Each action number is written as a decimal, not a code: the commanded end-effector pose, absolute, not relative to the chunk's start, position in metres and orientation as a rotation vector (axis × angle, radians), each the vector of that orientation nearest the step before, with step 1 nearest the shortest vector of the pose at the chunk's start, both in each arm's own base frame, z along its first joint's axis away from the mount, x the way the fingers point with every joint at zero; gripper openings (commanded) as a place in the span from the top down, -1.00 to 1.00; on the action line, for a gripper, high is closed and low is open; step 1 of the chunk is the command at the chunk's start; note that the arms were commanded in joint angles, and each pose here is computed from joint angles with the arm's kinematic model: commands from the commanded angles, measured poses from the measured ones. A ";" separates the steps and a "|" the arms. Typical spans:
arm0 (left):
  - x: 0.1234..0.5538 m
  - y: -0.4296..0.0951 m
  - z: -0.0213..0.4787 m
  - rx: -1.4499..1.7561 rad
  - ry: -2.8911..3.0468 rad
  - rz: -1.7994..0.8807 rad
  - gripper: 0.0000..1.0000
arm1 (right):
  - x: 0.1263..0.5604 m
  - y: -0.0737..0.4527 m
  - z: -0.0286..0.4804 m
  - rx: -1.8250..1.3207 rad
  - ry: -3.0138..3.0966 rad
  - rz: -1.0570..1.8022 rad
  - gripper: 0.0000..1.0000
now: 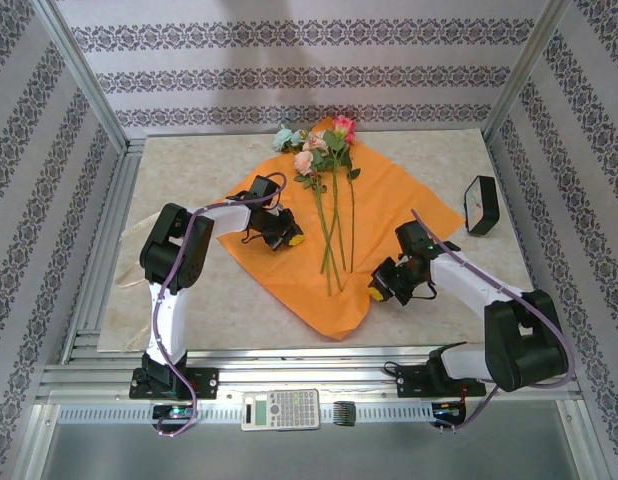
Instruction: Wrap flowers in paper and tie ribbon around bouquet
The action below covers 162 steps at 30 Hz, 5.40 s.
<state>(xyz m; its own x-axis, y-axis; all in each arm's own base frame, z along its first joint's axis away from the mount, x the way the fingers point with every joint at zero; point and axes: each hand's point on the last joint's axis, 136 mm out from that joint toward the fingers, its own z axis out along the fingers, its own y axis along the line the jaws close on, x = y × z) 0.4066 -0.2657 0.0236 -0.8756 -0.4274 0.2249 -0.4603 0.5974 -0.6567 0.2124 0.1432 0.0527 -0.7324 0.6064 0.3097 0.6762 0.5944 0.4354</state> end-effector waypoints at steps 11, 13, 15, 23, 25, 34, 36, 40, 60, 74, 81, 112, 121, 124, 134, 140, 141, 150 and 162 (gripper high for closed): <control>0.338 -0.232 0.120 0.355 -3.113 0.956 0.01 | 0.235 0.139 0.077 -1.433 -2.482 -0.903 1.00; 0.299 -0.228 0.115 0.337 -3.034 0.900 -0.10 | 0.236 0.137 0.077 -1.470 -2.462 -0.901 1.00; 0.260 -0.224 0.105 0.482 -2.882 0.900 -0.13 | 0.236 0.137 0.077 -1.494 -2.448 -0.903 1.00; 0.234 -0.243 0.088 1.014 -2.610 1.121 -0.35 | 0.228 0.137 0.077 -1.558 -2.381 -0.900 1.00; 0.239 -0.257 0.080 1.048 -2.576 1.132 -0.31 | 0.226 0.137 0.076 -1.562 -2.375 -0.897 1.00; 0.251 -0.303 0.055 1.141 -2.459 1.174 0.14 | 0.226 0.137 0.076 -1.554 -2.368 -0.898 1.00; 0.251 -0.297 0.056 1.178 -2.482 1.152 0.42 | 0.226 0.136 0.076 -1.549 -2.376 -0.899 1.00; 0.256 -0.289 0.065 1.229 -2.520 1.152 1.00 | 0.227 0.133 0.075 -1.519 -2.411 -0.899 1.00; 0.290 -0.264 0.083 1.448 -2.448 1.251 1.00 | 0.257 0.173 0.163 1.104 -3.485 -0.609 -0.04; 0.307 -0.255 0.070 1.569 -2.301 1.330 1.00 | 0.127 0.214 0.120 2.702 -2.468 -0.757 -0.37; 0.305 -0.253 0.070 1.565 -2.308 1.316 1.00 | 0.159 0.225 0.090 2.763 -2.531 -0.353 -0.36; 0.301 -0.189 0.097 1.564 -2.558 1.121 -0.04 | 0.240 0.250 0.122 1.708 -3.014 -0.917 1.00; 0.278 -0.166 0.107 1.477 -2.714 1.023 -0.23 | 0.300 0.227 0.088 1.017 -3.079 -0.864 1.00; 0.269 -0.166 0.105 1.416 -2.741 1.018 -0.21 | 0.308 0.221 0.078 0.857 -3.037 -0.852 1.00; 0.265 -0.178 0.099 1.255 -2.781 1.018 -0.35 | 0.313 0.197 0.085 0.570 -3.067 -0.946 1.00; 0.260 -0.198 0.089 1.280 -2.710 0.999 -0.53 | 0.300 0.200 0.099 0.544 -3.056 -1.042 1.00; 0.261 -0.200 0.087 1.322 -2.685 1.009 -0.55 | 0.297 0.202 0.101 0.541 -3.049 -1.060 1.00; 0.265 -0.208 0.069 1.495 -2.548 0.994 -0.41 | 0.240 0.228 0.113 0.753 -2.963 -1.078 1.00; 0.201 -0.177 0.063 1.558 -2.485 0.820 0.63 | 0.186 0.234 0.124 0.846 -2.920 -1.152 1.00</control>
<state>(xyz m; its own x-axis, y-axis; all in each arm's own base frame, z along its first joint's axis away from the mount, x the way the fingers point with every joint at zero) 0.2225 -0.1874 0.0656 -0.5281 -0.7795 0.3369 -0.8128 0.3490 -0.4665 0.1919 0.2329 0.1133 -0.8547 -0.4492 -0.2602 -0.5101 0.6341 0.5811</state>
